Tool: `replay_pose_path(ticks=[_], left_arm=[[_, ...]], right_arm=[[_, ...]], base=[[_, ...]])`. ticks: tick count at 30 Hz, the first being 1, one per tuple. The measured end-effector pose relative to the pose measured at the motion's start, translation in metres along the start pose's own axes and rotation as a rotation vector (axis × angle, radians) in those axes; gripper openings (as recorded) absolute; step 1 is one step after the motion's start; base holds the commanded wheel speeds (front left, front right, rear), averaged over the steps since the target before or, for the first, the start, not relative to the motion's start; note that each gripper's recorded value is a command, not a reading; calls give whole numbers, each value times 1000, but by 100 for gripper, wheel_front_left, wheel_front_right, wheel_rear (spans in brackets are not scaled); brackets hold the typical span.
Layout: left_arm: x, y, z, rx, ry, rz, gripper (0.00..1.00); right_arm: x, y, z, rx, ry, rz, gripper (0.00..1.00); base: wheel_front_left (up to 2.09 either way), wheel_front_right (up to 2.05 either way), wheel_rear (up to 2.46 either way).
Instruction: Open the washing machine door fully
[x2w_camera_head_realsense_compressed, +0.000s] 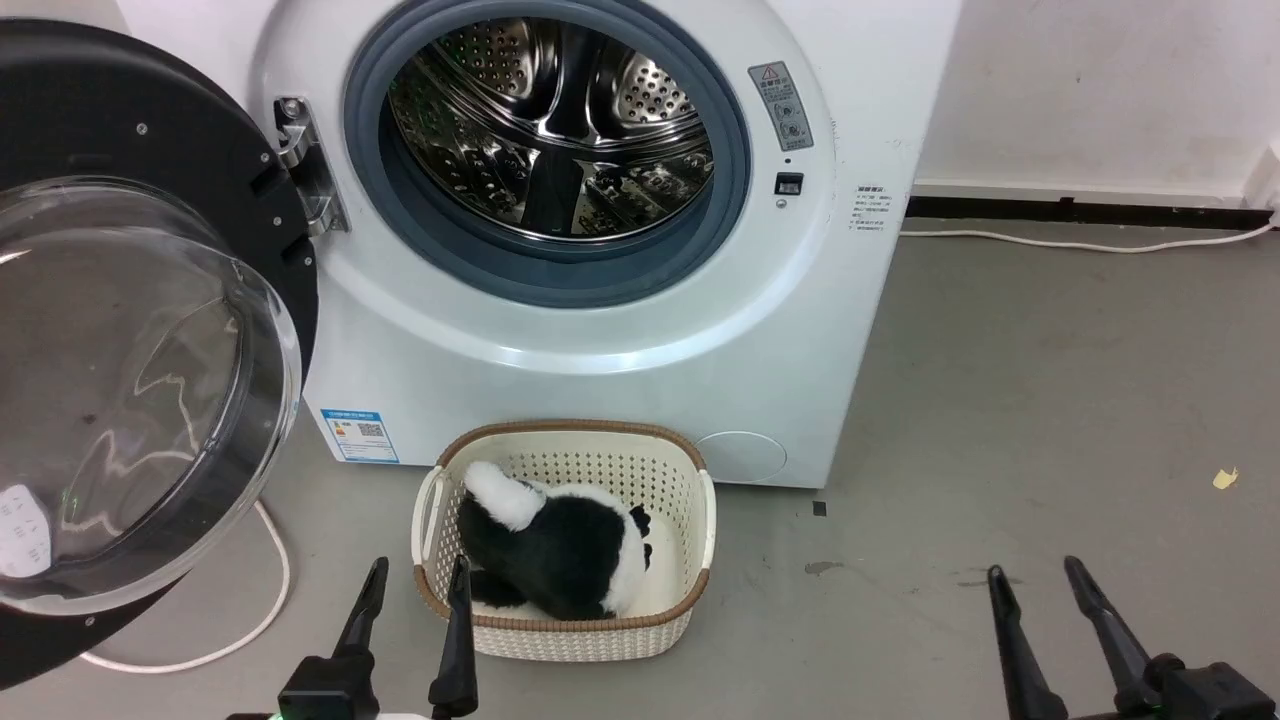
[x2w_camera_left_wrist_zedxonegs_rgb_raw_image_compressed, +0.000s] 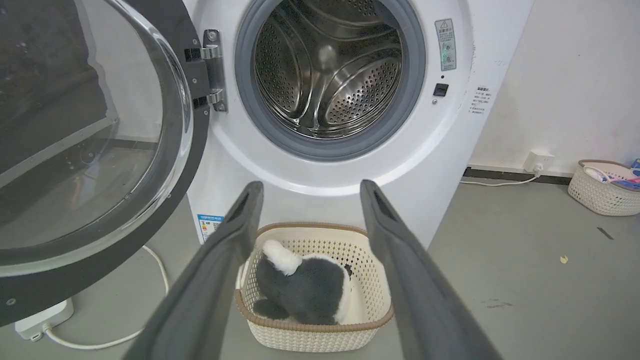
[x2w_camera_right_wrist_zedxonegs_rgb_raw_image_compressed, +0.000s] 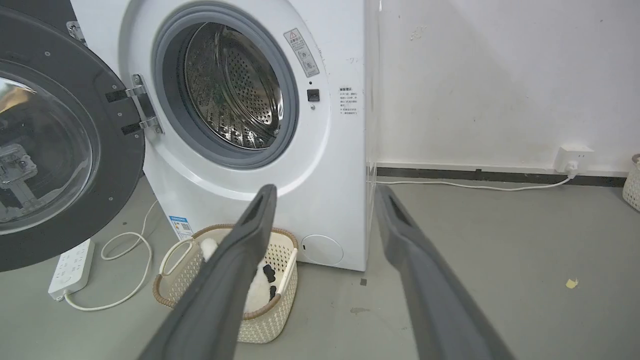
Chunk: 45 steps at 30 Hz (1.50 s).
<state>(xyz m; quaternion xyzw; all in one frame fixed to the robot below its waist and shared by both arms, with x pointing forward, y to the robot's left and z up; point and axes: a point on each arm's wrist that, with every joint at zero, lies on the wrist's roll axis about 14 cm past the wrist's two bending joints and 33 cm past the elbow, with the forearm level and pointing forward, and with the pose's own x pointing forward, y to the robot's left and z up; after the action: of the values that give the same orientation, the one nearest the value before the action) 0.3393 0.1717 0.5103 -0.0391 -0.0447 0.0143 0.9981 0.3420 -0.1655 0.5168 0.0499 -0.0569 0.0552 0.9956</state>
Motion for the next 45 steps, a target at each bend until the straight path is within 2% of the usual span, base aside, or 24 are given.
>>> replay_pose_path(ticks=[13, 14, 45], left_arm=[[-2, 6, -2, 1, 7, 3, 100], [-2, 6, -2, 1, 6, 4, 0], [3, 7, -4, 30, 44, -1, 0]], right_arm=[[2, 3, -1, 1, 4, 10, 100], [2, 3, -2, 1, 4, 11, 0], [4, 3, -8, -24, 59, 13, 0]], base=[[0, 0, 0], [0, 0, 0], [0, 0, 0]])
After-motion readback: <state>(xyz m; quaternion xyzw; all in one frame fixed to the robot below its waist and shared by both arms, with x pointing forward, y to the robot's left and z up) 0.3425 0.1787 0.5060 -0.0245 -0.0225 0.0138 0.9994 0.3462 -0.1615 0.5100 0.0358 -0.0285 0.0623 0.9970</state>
